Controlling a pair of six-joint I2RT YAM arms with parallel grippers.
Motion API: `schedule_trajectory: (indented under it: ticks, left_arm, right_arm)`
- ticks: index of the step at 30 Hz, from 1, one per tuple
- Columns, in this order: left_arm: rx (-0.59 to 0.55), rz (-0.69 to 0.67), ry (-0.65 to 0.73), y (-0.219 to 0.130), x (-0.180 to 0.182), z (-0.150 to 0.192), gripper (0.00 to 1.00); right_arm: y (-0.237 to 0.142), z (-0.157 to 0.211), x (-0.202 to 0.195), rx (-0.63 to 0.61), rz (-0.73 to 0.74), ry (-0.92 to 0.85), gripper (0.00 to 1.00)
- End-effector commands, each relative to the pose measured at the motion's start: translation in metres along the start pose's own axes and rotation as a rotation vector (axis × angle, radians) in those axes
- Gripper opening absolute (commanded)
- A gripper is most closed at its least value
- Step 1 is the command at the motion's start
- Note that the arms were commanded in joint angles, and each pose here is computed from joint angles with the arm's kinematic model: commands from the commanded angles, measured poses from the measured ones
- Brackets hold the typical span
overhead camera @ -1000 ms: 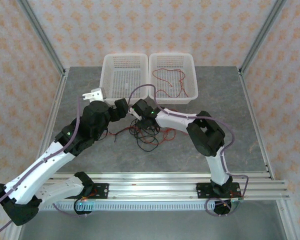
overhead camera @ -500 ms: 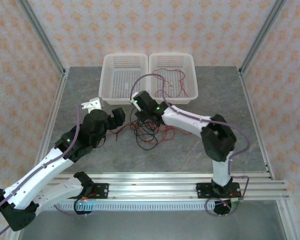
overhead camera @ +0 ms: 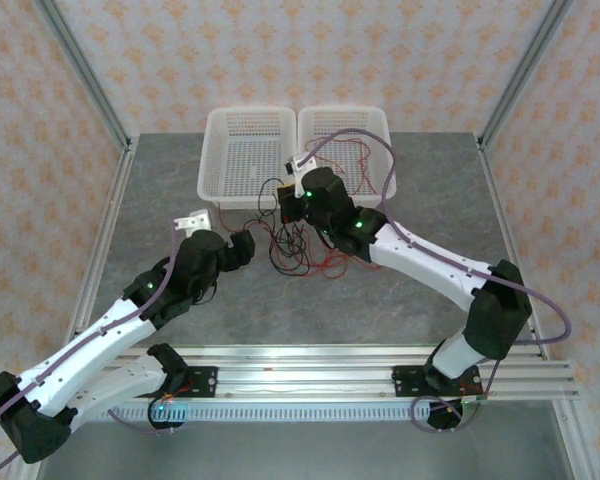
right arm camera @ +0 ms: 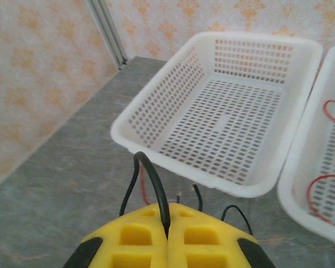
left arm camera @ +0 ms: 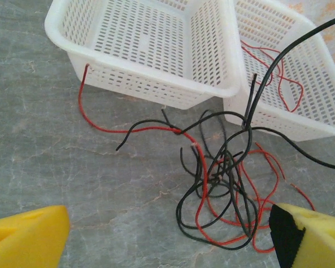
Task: Untangle the cables
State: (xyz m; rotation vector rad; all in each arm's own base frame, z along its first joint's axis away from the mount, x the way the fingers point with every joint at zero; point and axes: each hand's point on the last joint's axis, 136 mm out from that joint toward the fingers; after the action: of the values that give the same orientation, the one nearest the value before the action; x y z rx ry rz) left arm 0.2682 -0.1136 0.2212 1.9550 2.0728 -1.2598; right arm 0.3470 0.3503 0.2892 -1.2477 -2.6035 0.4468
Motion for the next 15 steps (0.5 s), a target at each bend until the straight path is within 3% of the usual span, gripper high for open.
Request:
schedule_trajectory:
  ticks: [1,15]
  left_arm:
    - [-0.033,0.071,-0.007,0.000,-0.015,-0.007,0.93]
    - [-0.105,0.256,0.090,0.031,-0.061,-0.006,0.93]
  right_arm:
    - [-0.024,-0.042,0.011,-0.132,-0.075,0.155,0.00]
    - [-0.059,-0.070,0.012,-0.200,-0.156,0.442,0.00]
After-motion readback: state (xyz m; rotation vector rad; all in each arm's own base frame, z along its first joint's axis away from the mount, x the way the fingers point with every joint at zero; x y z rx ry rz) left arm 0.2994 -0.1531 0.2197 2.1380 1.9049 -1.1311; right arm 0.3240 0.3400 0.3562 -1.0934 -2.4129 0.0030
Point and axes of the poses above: each hand's point on the last joint's axis, 136 mm out from that joint toward the fingers, its own y axis out along the fingers, its own x axis along the line the jaws close on, z = x × y, and after that the axes turned 11 degrees about -y, right-handed
